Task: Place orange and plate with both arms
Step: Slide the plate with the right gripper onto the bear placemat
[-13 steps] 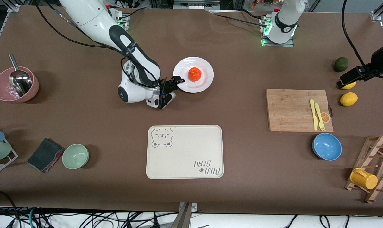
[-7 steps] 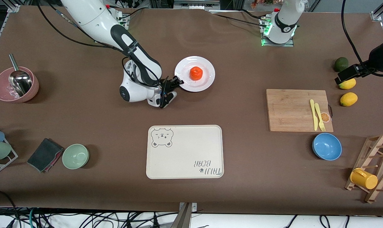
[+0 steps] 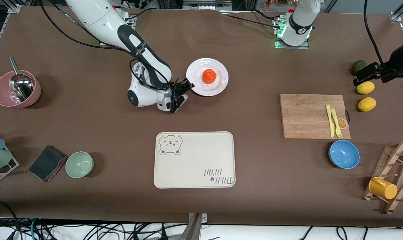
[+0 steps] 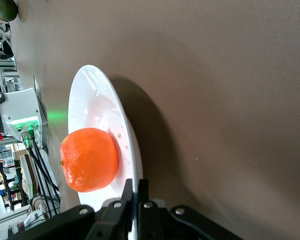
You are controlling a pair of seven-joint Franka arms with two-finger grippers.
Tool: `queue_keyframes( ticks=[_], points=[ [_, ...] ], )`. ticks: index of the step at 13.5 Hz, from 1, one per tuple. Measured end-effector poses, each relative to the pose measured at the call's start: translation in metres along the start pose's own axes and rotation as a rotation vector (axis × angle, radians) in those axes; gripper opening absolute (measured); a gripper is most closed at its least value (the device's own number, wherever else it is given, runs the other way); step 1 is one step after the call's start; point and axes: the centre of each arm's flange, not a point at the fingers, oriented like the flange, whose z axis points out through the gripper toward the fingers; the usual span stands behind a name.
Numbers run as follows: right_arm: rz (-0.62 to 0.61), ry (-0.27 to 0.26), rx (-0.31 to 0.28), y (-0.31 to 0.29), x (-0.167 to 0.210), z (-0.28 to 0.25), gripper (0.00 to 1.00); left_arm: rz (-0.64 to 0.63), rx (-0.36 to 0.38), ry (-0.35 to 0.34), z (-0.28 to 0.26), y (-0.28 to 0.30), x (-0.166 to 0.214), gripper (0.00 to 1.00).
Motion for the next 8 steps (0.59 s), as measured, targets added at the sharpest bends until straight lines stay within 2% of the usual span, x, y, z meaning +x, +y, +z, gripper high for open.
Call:
queue_keyframes(
  ticks=[4, 8],
  points=[
    [-0.020, 0.038, -0.004, -0.005, 0.015, -0.015, 0.04, -0.004, 0.000, -0.004, 0.001, -0.003, 0.001, 1.00],
    [-0.032, 0.156, -0.015, 0.000, 0.047, -0.072, 0.04, -0.010, -0.001, -0.009, 0.005, -0.006, 0.004, 1.00]
  ],
)
